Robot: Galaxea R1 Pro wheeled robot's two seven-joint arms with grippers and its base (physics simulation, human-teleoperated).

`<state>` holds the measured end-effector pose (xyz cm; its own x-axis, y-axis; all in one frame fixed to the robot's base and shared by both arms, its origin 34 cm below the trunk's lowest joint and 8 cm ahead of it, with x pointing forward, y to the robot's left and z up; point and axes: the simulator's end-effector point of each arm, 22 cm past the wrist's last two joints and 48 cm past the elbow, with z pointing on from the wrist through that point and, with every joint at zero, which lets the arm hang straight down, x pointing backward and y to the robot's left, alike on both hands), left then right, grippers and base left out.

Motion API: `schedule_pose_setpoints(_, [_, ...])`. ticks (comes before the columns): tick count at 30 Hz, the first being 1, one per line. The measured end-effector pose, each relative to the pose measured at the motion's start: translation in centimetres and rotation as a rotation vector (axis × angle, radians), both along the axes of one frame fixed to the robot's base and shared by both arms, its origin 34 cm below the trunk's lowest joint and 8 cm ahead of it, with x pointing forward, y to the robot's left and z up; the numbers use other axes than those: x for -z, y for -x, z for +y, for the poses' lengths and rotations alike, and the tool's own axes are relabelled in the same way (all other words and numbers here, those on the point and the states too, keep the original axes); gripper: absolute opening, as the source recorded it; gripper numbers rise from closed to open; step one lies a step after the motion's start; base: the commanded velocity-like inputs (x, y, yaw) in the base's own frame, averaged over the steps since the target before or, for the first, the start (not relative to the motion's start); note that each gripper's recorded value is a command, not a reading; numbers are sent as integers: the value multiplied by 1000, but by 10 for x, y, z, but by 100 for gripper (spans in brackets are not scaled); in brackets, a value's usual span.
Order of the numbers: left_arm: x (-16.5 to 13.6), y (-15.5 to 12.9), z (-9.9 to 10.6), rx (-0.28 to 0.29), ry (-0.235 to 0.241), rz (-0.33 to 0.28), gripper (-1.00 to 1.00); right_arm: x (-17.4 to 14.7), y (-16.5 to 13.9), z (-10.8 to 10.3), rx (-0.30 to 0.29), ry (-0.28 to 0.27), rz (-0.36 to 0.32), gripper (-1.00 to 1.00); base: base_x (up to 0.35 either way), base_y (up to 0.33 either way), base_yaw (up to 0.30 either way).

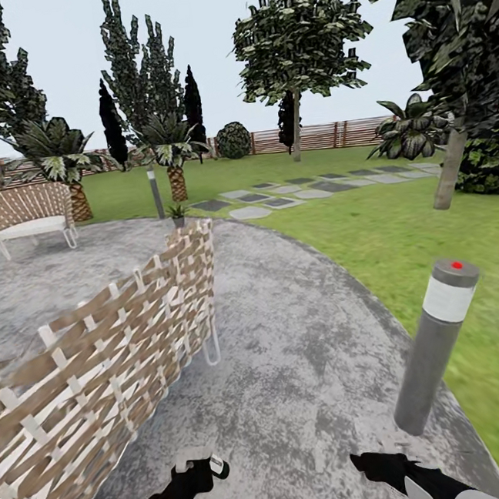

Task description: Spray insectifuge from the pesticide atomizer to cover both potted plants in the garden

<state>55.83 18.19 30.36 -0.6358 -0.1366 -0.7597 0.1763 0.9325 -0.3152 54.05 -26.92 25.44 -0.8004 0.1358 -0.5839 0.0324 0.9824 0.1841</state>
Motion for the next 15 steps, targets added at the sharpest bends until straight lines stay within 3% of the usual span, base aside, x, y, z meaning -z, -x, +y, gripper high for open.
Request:
schedule_pose_setpoints(5, [0,0,0,0,0,0,-100,0,0,0,1,0,0,100,341,0,-30])
schedule_pose_setpoints(10, [0,0,0,0,0,0,-100,0,0,0,0,0,0,100,332,0,-217])
schedule_pose_setpoints(15, [0,0,0,0,0,0,-100,0,0,0,5,-2,0,100,97,1,-147])
